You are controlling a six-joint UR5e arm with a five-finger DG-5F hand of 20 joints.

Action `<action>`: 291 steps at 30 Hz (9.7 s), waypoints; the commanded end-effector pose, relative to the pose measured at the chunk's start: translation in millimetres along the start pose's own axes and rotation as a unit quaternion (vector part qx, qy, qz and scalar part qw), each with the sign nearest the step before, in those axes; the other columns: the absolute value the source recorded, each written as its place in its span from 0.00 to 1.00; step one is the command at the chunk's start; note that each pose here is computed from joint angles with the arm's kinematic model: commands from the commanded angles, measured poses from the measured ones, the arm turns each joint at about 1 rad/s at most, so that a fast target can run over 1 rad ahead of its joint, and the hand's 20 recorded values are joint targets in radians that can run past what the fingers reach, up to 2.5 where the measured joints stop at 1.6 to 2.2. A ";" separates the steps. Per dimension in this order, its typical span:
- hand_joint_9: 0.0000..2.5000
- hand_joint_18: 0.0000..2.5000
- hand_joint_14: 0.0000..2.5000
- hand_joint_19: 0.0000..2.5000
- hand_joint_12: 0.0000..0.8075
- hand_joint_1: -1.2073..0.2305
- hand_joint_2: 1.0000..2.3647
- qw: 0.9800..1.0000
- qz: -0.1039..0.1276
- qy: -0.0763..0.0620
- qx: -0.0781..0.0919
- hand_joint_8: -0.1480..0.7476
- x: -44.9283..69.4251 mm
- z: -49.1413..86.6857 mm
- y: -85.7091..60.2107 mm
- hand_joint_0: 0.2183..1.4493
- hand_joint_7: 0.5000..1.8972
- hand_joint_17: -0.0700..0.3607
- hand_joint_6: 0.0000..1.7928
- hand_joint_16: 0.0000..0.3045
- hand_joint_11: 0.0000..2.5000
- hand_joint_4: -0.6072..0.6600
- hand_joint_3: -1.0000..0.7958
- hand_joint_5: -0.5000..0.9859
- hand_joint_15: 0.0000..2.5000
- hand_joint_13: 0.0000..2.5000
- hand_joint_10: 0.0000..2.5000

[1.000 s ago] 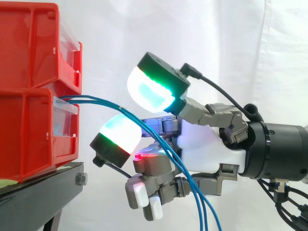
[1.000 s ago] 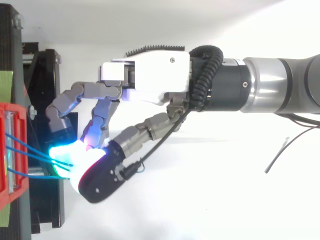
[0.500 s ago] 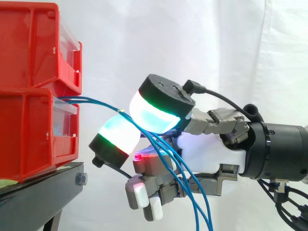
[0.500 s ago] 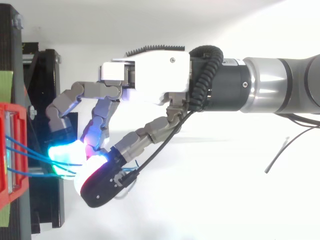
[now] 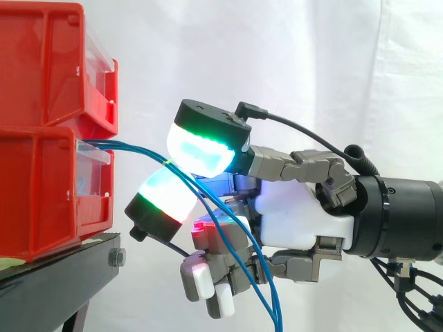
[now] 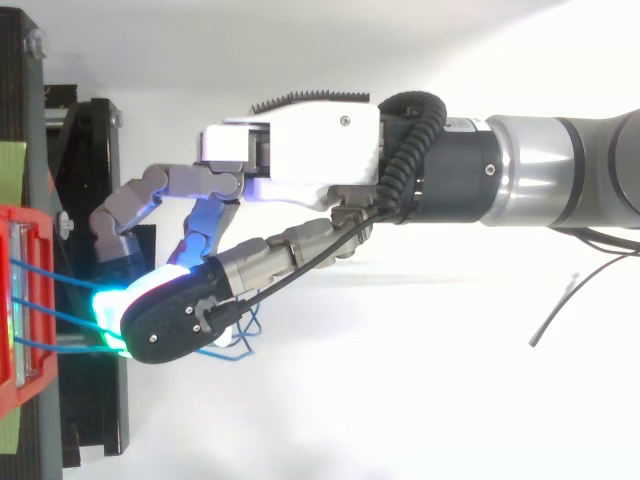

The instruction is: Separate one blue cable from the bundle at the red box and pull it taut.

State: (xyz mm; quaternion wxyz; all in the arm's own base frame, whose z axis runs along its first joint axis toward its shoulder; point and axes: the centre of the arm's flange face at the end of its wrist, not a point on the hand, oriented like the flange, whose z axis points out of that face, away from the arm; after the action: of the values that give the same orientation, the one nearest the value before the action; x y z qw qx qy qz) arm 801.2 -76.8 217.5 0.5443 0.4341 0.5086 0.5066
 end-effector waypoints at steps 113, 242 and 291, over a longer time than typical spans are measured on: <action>0.22 0.45 0.97 0.80 0.46 0.34 0.00 0.999 -0.050 -0.001 0.004 0.51 -5.7 8.7 22.7 0.25 0.31 0.38 0.46 0.14 0.54 0.62 0.28 0.18 0.51 0.27 0.77; 0.27 0.73 1.00 0.32 0.74 0.44 0.01 0.983 -0.054 -0.175 0.026 0.68 -2.5 -53.9 42.1 0.35 0.32 0.55 0.46 0.24 1.00 0.66 0.54 0.19 0.64 0.64 1.00; 0.24 0.62 1.00 0.44 0.66 0.29 0.02 0.986 -0.011 -0.168 0.016 0.53 4.9 -52.4 43.2 0.34 0.41 0.46 0.48 0.19 1.00 0.39 0.58 0.20 0.66 0.55 1.00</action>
State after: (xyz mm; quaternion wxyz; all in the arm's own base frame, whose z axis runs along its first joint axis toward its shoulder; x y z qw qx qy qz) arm 744.2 -69.8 254.1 0.6239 0.5127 0.4271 0.4068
